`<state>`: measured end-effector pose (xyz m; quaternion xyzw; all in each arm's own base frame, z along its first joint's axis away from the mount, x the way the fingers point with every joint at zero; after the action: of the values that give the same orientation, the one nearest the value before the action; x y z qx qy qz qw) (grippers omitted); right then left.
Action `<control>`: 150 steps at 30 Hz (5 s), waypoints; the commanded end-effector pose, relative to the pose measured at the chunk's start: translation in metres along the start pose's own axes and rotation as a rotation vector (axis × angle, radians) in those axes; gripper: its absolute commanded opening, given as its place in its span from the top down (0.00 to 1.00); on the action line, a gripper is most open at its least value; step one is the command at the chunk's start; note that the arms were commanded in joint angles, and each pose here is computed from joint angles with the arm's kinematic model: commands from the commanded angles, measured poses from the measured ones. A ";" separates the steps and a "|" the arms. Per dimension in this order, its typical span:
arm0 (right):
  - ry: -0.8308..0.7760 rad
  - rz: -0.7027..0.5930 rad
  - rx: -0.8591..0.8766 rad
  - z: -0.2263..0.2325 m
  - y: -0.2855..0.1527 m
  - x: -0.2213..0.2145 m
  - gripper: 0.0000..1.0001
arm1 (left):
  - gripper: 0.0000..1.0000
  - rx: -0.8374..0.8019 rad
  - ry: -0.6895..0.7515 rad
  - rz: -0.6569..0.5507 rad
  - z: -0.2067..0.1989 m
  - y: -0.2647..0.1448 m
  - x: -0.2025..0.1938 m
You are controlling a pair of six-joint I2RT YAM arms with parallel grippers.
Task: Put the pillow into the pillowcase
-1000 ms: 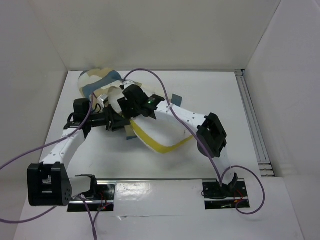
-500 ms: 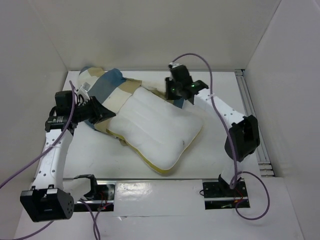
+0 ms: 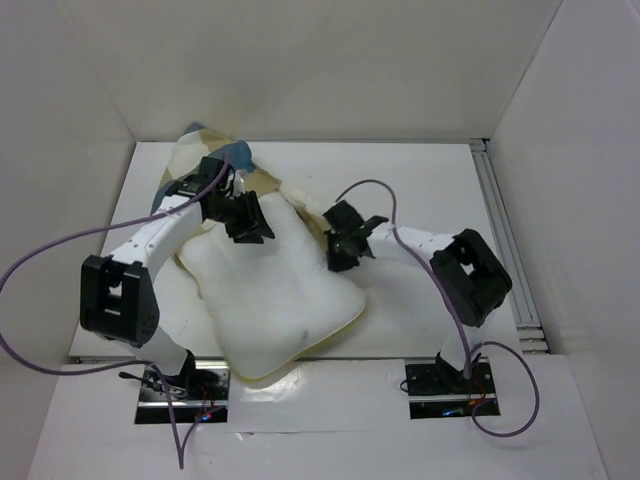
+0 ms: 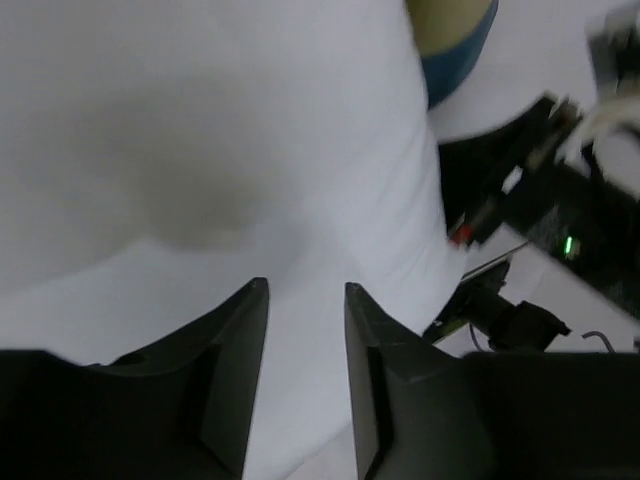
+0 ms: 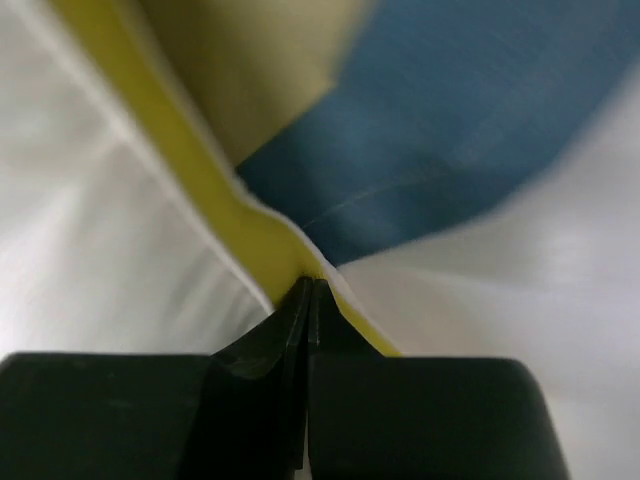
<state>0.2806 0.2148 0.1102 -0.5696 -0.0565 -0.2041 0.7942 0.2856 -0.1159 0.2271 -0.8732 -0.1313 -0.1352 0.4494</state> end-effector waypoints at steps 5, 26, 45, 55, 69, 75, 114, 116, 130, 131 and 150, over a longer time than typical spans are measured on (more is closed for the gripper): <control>-0.056 -0.077 0.187 0.065 -0.060 -0.015 0.50 | 0.40 0.199 0.093 0.007 -0.011 0.009 0.025; -0.485 -0.085 0.294 0.126 0.011 0.080 0.05 | 0.24 0.470 0.010 0.016 0.015 0.052 0.037; -0.388 0.004 0.489 0.099 0.002 0.078 1.00 | 1.00 0.087 -0.007 -0.299 -0.038 -0.005 0.082; -0.501 0.136 0.625 0.108 -0.057 0.019 1.00 | 1.00 0.063 -0.076 -0.496 -0.058 -0.048 0.117; -0.561 0.495 0.751 0.077 -0.095 -0.107 1.00 | 1.00 0.071 -0.236 -0.511 -0.069 0.008 0.146; -0.529 0.398 0.642 0.070 -0.092 -0.110 1.00 | 1.00 0.043 -0.219 -0.495 -0.089 0.026 0.148; -0.527 -0.013 0.208 0.223 0.037 -0.052 0.80 | 0.17 0.514 -0.419 -0.475 0.110 -0.117 0.077; -0.499 0.013 0.171 0.192 0.023 -0.043 1.00 | 0.18 0.465 -0.411 -0.463 0.110 -0.117 0.079; -0.327 -0.357 -0.020 0.029 -0.144 0.021 0.01 | 0.22 0.224 -0.246 -0.333 0.088 -0.072 0.077; -0.292 -0.376 -0.009 0.038 -0.143 0.027 0.00 | 0.22 0.222 -0.229 -0.327 0.085 -0.070 0.076; -0.112 -0.236 0.108 0.085 -0.007 0.121 1.00 | 0.22 0.062 0.010 -0.210 0.055 -0.035 0.042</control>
<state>0.4123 0.2642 0.1353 -0.6119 -0.1203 -0.2978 0.7228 0.3257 -0.0344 0.2269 -0.8180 -0.2516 -0.1043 0.5066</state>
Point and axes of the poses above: each gripper's point midway between its finger pads, its own y axis out along the fingers, its own z axis along the line the jaws close on, x = y × z, the point moved 9 cm from there along -y, back along the fingers, and after that the axes turned 13 degrees about y, right-handed, at the moved point
